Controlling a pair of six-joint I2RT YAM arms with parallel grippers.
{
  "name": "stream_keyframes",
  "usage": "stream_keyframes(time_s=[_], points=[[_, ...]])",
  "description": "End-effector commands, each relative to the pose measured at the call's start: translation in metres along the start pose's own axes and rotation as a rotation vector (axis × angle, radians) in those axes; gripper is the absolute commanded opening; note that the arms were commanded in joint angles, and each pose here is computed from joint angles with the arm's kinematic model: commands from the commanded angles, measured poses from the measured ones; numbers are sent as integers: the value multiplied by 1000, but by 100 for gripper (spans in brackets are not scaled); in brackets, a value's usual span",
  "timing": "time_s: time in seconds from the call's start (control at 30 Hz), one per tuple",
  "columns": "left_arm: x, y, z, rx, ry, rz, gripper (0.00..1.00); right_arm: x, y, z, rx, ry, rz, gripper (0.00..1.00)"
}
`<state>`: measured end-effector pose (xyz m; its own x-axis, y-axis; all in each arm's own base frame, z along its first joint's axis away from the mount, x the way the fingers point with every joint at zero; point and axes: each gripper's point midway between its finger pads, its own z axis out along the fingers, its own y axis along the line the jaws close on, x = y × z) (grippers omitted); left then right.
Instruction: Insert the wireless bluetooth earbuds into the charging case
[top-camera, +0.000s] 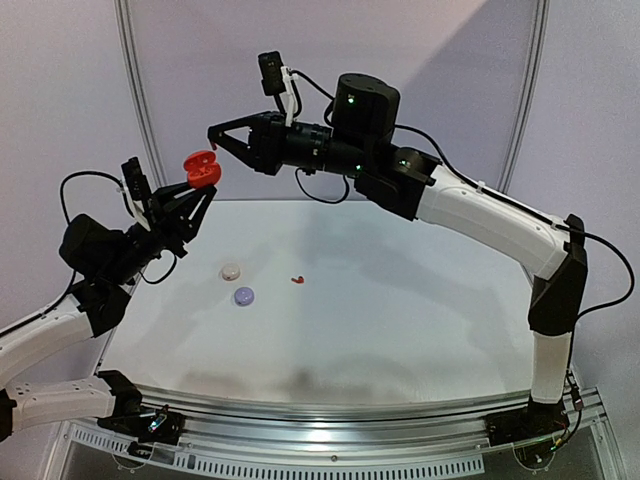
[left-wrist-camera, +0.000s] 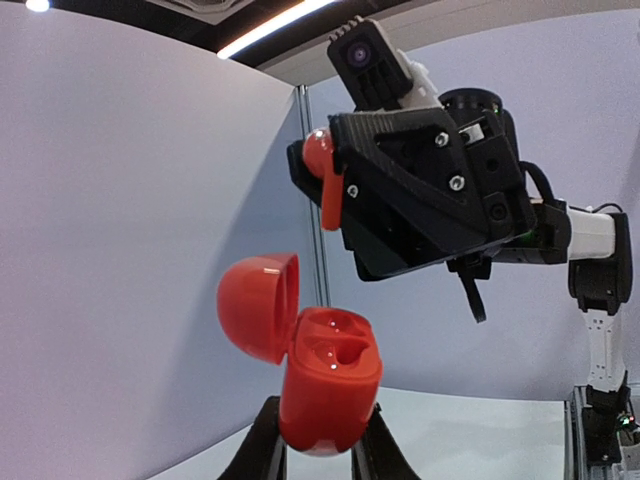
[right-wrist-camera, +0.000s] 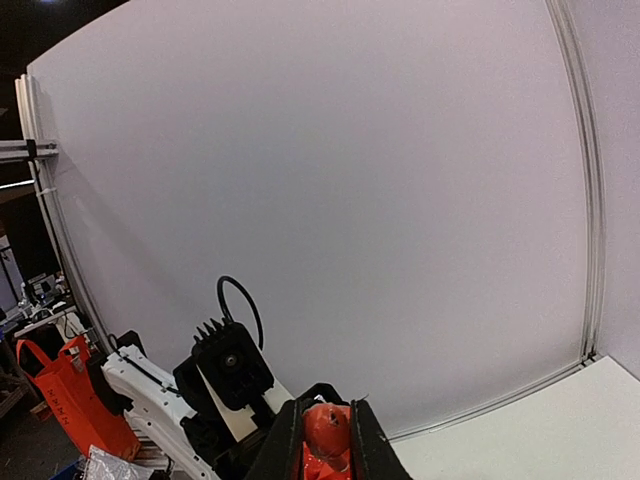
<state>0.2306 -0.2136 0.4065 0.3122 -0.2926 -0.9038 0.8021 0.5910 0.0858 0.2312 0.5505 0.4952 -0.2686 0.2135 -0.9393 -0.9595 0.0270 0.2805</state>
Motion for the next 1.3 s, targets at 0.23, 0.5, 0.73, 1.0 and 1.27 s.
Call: stream_keyframes(time_s=[0.23, 0.5, 0.73, 1.0, 1.27], points=[[-15, 3, 2, -8, -33, 3, 0, 12, 10, 7, -63, -8, 44, 0], [-14, 5, 3, -14, -29, 8, 0, 24, 3, 11, -52, 12, 53, 0], [-14, 6, 3, -23, -29, 12, 0, 38, -1, 13, -44, 54, 74, 0], [-13, 6, 2, -24, -24, 7, 0, 47, -8, 16, -23, 69, 76, 0], [-12, 8, 1, -31, -24, 15, 0, 55, -8, 15, -27, 100, 80, 0]])
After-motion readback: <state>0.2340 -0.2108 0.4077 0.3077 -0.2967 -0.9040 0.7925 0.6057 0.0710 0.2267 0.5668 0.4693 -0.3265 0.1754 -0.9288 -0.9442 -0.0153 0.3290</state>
